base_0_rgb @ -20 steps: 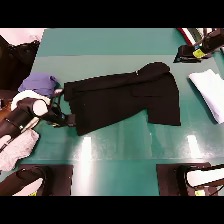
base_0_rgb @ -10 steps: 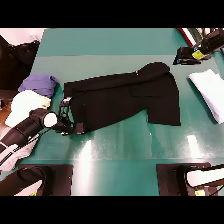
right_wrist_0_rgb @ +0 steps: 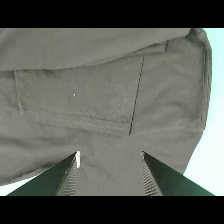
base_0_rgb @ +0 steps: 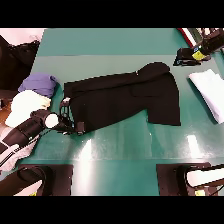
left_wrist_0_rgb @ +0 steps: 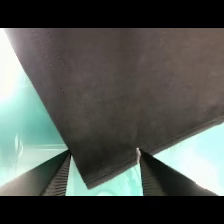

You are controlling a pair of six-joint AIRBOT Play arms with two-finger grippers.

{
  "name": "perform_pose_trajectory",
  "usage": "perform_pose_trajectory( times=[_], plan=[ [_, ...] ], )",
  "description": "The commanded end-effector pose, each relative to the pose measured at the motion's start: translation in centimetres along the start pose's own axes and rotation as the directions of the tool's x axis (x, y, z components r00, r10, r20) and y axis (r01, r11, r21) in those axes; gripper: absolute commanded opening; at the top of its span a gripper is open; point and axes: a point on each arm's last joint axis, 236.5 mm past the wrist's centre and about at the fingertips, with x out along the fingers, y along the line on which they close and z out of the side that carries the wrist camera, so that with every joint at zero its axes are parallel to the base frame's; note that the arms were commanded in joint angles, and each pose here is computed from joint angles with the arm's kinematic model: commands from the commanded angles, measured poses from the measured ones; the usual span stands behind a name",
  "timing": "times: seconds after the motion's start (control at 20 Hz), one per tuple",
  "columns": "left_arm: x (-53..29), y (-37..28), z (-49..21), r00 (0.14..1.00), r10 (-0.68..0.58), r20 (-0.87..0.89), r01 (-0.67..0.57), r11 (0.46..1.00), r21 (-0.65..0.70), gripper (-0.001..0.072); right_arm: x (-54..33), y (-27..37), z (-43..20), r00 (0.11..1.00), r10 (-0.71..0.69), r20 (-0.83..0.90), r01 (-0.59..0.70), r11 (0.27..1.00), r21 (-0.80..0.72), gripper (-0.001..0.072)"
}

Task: Fold the shirts.

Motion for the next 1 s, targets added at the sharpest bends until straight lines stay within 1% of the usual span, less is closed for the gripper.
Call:
perform_pose_trajectory(
  times=[0.0, 0.05, 0.1, 0.15, 0.3, 0.45, 0.6, 0.7, 0.8, 0.85, 0.95],
  plan=[
    [0.5, 0.0, -0.1, 1.000, 0.000, -0.007, 0.000, 1.000, -0.010, 0.0499, 0.0, 0.0, -0.3, 1.000, 0.000, -0.013, 0.000, 1.000, 0.001, 0.0452],
    [0.5, -0.1, 0.1, 1.000, -0.004, 0.002, 0.004, 1.000, -0.010, 0.0428, 0.0, 0.0, -0.3, 1.000, 0.000, -0.014, 0.000, 1.000, 0.001, 0.0452],
    [0.4, -0.2, 0.4, 1.000, -0.009, 0.012, 0.009, 1.000, -0.009, 0.0158, 0.0, 0.0, -0.3, 1.000, 0.000, -0.014, 0.000, 1.000, 0.000, 0.0452],
    [0.3, -0.4, 0.7, 1.000, -0.014, 0.023, 0.014, 1.000, -0.009, 0.0040, 0.0, 0.0, -0.4, 1.000, -0.001, -0.017, 0.001, 1.000, 0.000, 0.0452],
    [-0.9, -0.3, 1.9, 0.999, 0.015, 0.049, -0.017, 0.999, 0.043, 0.0032, -0.2, -0.9, -1.3, 0.998, -0.013, -0.054, 0.013, 1.000, 0.002, 0.0452],
    [-4.9, 1.0, 5.1, 0.981, 0.119, 0.156, -0.141, 0.980, 0.143, 0.0032, 0.5, -3.2, -3.1, 0.994, -0.016, -0.106, 0.022, 0.998, 0.055, 0.0452],
    [-10.3, 2.7, 8.3, 0.927, 0.231, 0.295, -0.294, 0.937, 0.190, 0.0032, 3.0, -6.9, -6.8, 0.980, -0.015, -0.197, 0.047, 0.986, 0.160, 0.0452],
    [-12.5, 3.4, 9.4, 0.897, 0.276, 0.346, -0.355, 0.915, 0.190, 0.0032, 5.2, -8.8, -9.1, 0.970, 0.017, -0.242, 0.042, 0.971, 0.236, 0.0451],
    [-13.2, 3.8, 10.0, 0.881, 0.298, 0.367, -0.384, 0.904, 0.188, 0.0032, 7.2, -9.2, -10.0, 0.970, 0.100, -0.222, -0.026, 0.949, 0.316, 0.0449],
    [-13.4, 4.3, 10.1, 0.875, 0.311, 0.372, -0.395, 0.902, 0.174, 0.0032, 8.0, -9.2, -10.2, 0.971, 0.128, -0.202, -0.055, 0.942, 0.330, 0.0430],
    [-13.3, 4.7, 10.3, 0.886, 0.295, 0.357, -0.350, 0.931, 0.099, 0.0032, 9.7, -9.7, -11.0, 0.971, 0.136, -0.196, -0.059, 0.933, 0.354, 0.0431]
  ],
)
